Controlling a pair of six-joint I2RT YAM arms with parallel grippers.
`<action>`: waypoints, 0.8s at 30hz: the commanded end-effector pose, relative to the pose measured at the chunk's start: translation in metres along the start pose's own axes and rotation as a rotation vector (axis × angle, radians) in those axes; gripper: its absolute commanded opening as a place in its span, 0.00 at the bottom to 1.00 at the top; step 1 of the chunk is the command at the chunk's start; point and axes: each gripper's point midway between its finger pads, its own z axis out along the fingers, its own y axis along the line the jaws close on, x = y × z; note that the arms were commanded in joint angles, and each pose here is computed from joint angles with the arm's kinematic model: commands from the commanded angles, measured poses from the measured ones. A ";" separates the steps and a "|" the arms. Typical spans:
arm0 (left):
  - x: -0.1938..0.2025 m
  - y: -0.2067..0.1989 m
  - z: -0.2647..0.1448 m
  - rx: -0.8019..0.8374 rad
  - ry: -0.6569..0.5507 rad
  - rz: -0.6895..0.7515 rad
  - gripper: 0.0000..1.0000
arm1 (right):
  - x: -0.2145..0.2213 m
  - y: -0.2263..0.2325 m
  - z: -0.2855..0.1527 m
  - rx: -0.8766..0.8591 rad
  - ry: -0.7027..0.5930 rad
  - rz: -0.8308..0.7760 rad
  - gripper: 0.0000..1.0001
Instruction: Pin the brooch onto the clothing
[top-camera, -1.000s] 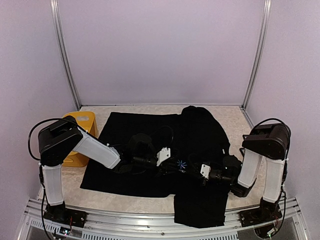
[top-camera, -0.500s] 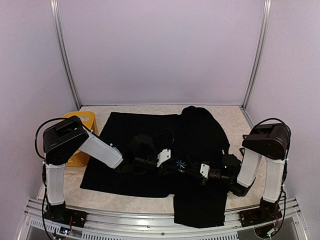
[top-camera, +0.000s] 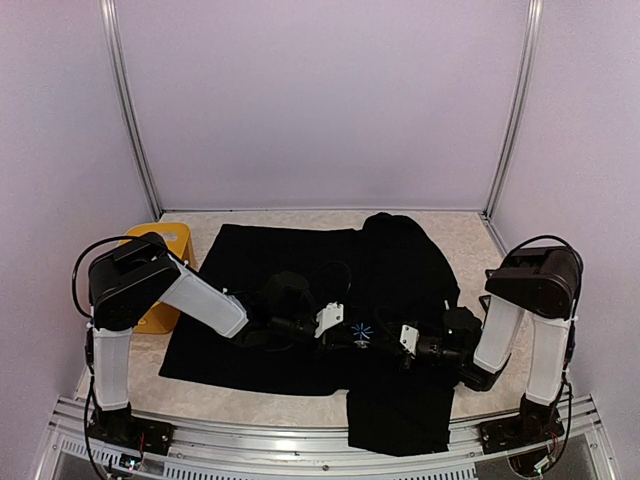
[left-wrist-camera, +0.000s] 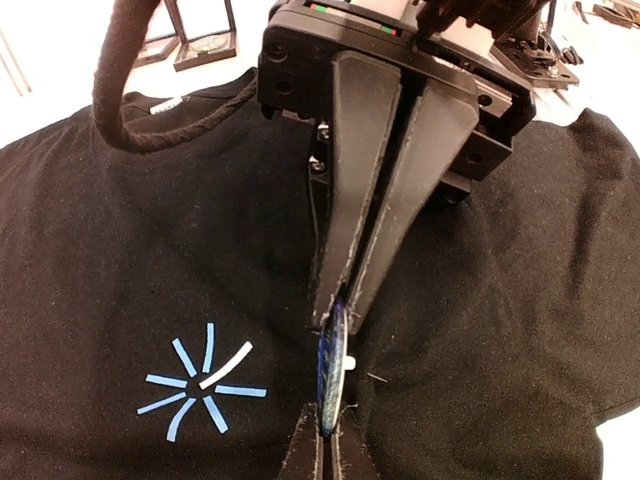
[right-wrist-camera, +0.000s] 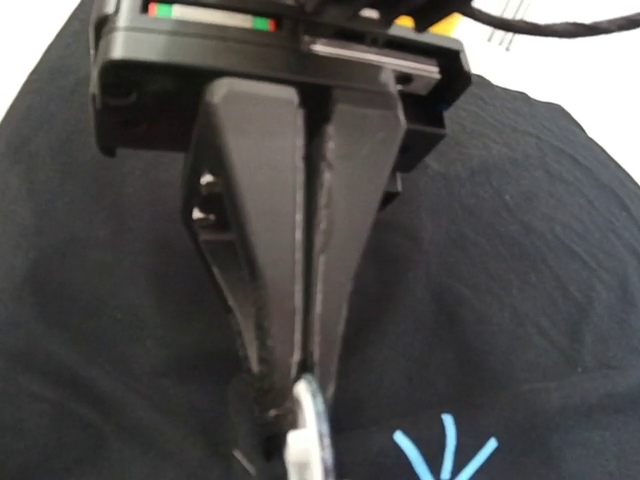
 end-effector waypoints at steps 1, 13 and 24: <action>-0.014 0.002 -0.001 0.006 -0.006 -0.020 0.00 | -0.016 -0.001 -0.002 -0.009 -0.039 -0.007 0.13; -0.027 -0.005 -0.015 0.022 0.020 -0.027 0.00 | 0.017 0.006 -0.008 -0.019 0.115 0.081 0.47; -0.030 -0.012 -0.024 0.044 0.056 -0.029 0.00 | 0.040 -0.012 -0.008 0.050 0.209 0.139 0.14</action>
